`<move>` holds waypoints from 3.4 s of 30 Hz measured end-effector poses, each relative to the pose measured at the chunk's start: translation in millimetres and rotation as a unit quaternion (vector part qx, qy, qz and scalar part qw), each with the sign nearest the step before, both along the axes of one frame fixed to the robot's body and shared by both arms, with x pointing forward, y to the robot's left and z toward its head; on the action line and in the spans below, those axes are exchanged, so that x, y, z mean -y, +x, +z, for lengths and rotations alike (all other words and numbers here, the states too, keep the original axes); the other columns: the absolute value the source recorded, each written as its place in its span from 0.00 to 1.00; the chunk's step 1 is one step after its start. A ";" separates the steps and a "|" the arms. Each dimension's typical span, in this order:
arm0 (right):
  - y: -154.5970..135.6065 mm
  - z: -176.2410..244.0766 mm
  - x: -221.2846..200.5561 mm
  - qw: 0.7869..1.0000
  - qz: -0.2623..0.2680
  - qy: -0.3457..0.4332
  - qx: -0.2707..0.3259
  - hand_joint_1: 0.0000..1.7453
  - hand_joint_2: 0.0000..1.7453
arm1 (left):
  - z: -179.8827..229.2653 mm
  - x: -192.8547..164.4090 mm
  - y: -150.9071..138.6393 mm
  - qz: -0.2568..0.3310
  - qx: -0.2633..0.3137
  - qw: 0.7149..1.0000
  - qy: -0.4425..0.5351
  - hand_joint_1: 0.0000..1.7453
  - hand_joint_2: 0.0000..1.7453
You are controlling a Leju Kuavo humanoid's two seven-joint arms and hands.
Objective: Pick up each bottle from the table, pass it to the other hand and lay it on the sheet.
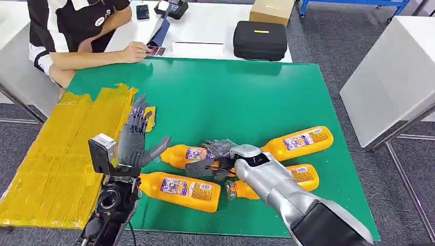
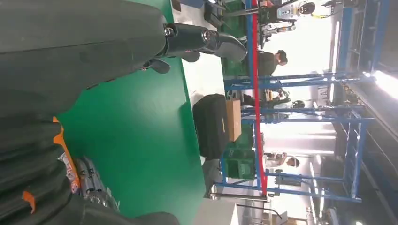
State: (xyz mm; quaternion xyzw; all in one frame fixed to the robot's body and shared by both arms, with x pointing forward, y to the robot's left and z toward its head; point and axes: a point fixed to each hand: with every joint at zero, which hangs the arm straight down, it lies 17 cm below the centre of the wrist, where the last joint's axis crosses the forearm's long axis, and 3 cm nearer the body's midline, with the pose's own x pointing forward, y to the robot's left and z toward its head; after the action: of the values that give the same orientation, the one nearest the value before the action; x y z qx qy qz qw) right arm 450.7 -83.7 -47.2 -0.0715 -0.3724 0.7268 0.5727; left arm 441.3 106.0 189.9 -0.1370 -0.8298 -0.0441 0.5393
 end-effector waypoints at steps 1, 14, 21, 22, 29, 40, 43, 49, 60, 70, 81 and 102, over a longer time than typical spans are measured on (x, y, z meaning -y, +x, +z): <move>0.8 -1.2 2.5 1.000 0.001 -0.010 0.004 0.58 1.00 | -0.2 0.0 0.0 0.000 0.000 1.000 0.000 0.00 1.00; 18.2 -5.9 28.7 0.990 0.024 -0.108 0.089 0.94 1.00 | 4.4 0.4 -4.6 -0.002 0.007 1.000 -0.002 0.00 1.00; 22.5 -4.6 30.0 0.988 0.021 -0.108 0.111 1.00 1.00 | 4.4 0.4 -4.7 -0.002 0.007 1.000 -0.002 0.00 1.00; 24.6 -3.1 29.5 0.987 0.018 -0.106 0.118 1.00 1.00 | 4.4 0.4 -4.7 -0.002 0.007 1.000 -0.002 0.00 1.00; 44.6 15.5 28.0 0.980 -0.055 -0.039 0.190 1.00 1.00 | 2.8 -2.3 -9.9 0.005 0.006 1.000 -0.001 0.00 1.00; 85.9 144.2 53.6 0.844 -0.252 0.292 0.372 1.00 1.00 | -4.8 -6.3 -13.5 0.026 -0.015 0.999 0.029 0.00 1.00; 85.5 170.2 70.3 0.801 -0.284 0.347 0.397 1.00 1.00 | 3.1 -5.8 -6.7 0.017 -0.023 1.000 0.000 0.00 1.00; 76.6 186.6 92.3 0.753 -0.326 0.402 0.407 1.00 1.00 | 11.5 16.9 1.8 -0.080 -0.070 0.991 -0.084 0.00 1.00; 68.4 190.7 67.9 0.758 -0.311 0.421 0.390 1.00 1.00 | 18.8 43.3 30.4 -0.193 -0.126 0.961 -0.152 0.00 1.00; 67.4 176.8 12.0 0.814 -0.262 0.391 0.340 1.00 1.00 | 15.4 39.8 44.3 -0.162 -0.129 0.969 -0.136 0.00 1.00; 57.7 156.8 -35.2 0.868 -0.202 0.342 0.298 1.00 1.00 | 14.2 39.3 47.9 -0.153 -0.131 0.971 -0.126 0.00 1.00; 45.1 152.1 -67.8 0.896 -0.137 0.286 0.309 1.00 1.00 | 6.5 38.6 49.5 -0.149 -0.142 0.970 -0.127 0.00 1.00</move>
State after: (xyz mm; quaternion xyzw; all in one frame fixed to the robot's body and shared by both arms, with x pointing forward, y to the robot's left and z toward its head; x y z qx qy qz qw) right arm 495.8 -15.9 104.9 -0.1761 -0.7090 0.4441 0.5187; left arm 490.8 67.5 196.4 -0.3309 -0.7140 0.0016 0.6170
